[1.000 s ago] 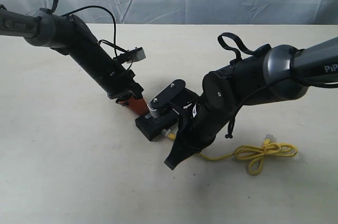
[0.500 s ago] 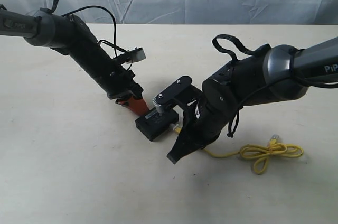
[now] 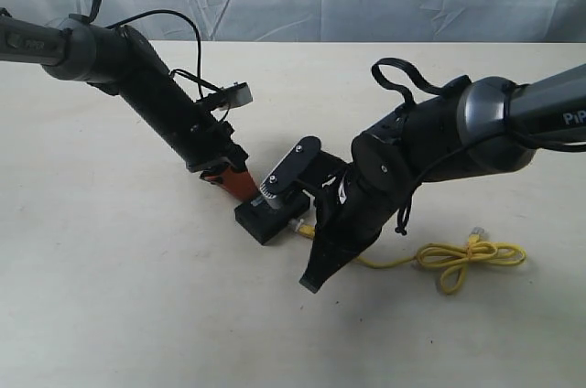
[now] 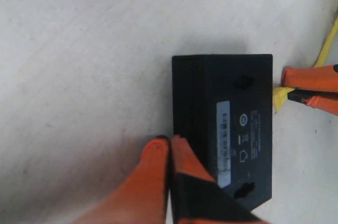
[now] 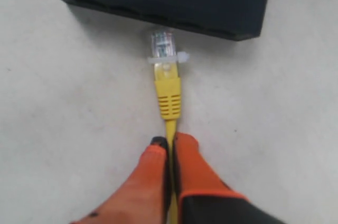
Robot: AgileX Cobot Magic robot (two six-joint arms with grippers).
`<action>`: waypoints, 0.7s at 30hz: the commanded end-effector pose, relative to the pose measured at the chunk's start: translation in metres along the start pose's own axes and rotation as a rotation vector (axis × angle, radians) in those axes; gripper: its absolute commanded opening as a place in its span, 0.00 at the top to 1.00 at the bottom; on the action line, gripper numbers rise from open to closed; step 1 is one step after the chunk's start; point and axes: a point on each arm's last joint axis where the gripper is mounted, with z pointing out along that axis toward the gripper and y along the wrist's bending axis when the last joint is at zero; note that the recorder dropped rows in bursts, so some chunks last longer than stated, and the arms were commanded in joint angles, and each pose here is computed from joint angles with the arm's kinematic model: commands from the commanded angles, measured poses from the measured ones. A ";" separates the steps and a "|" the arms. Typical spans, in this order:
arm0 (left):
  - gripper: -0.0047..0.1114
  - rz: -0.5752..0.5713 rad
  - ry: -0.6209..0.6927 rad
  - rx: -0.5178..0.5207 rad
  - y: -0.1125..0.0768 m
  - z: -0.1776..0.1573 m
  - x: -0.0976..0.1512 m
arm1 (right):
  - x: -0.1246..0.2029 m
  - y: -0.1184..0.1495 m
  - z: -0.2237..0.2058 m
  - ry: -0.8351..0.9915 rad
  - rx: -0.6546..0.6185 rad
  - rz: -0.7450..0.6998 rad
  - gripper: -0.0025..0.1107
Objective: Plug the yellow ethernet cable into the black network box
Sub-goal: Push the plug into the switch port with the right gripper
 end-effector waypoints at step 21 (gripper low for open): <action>0.96 0.018 0.044 -0.023 0.006 0.007 0.005 | -0.006 0.001 0.000 -0.070 -0.013 0.077 0.98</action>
